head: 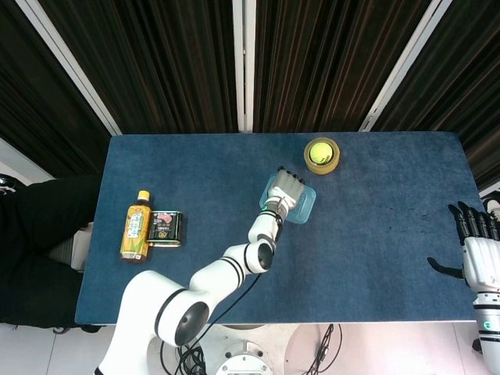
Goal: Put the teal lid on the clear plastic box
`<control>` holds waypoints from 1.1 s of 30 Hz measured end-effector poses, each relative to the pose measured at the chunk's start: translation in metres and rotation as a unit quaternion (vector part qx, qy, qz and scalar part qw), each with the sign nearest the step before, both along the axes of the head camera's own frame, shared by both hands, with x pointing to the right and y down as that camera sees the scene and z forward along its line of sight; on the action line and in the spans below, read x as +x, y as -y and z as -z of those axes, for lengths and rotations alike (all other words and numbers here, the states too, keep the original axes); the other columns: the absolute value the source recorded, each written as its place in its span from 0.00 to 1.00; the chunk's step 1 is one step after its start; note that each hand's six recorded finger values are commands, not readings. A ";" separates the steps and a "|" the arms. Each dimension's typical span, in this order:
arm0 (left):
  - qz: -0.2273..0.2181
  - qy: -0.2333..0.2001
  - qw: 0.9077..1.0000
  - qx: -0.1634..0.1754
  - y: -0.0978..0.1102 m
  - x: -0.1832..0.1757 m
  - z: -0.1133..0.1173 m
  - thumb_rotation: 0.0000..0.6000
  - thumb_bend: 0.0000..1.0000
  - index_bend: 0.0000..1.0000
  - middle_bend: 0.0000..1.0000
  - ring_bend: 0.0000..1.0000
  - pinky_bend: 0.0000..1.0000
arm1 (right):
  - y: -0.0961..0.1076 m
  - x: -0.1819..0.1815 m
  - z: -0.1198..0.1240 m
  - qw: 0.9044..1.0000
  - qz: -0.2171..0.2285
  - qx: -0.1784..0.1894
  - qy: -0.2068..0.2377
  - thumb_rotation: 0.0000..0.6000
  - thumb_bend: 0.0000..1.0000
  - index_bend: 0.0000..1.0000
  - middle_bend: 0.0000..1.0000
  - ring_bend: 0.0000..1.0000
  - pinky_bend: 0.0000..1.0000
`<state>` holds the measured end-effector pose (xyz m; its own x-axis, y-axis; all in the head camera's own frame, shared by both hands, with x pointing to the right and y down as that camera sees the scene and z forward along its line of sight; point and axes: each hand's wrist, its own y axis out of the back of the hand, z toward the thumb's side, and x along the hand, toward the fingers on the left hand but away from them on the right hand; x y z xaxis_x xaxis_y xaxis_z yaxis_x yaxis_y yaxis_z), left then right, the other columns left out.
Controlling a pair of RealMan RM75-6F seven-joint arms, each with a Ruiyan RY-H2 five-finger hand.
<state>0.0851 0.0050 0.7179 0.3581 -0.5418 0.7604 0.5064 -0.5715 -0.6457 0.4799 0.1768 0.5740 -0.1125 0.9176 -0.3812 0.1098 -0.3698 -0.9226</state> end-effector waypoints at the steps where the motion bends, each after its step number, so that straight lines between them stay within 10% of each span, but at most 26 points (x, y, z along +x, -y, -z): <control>1: 0.000 0.001 1.000 0.001 0.000 0.001 0.000 1.00 0.19 0.28 0.30 0.18 0.15 | 0.000 0.000 0.000 1.000 0.000 0.000 0.000 1.00 0.04 0.00 0.00 0.00 0.00; 33: 0.014 0.031 0.999 0.005 -0.005 0.013 0.000 1.00 0.16 0.19 0.24 0.18 0.15 | -0.003 0.007 0.002 1.000 -0.007 0.002 0.000 1.00 0.04 0.00 0.00 0.00 0.00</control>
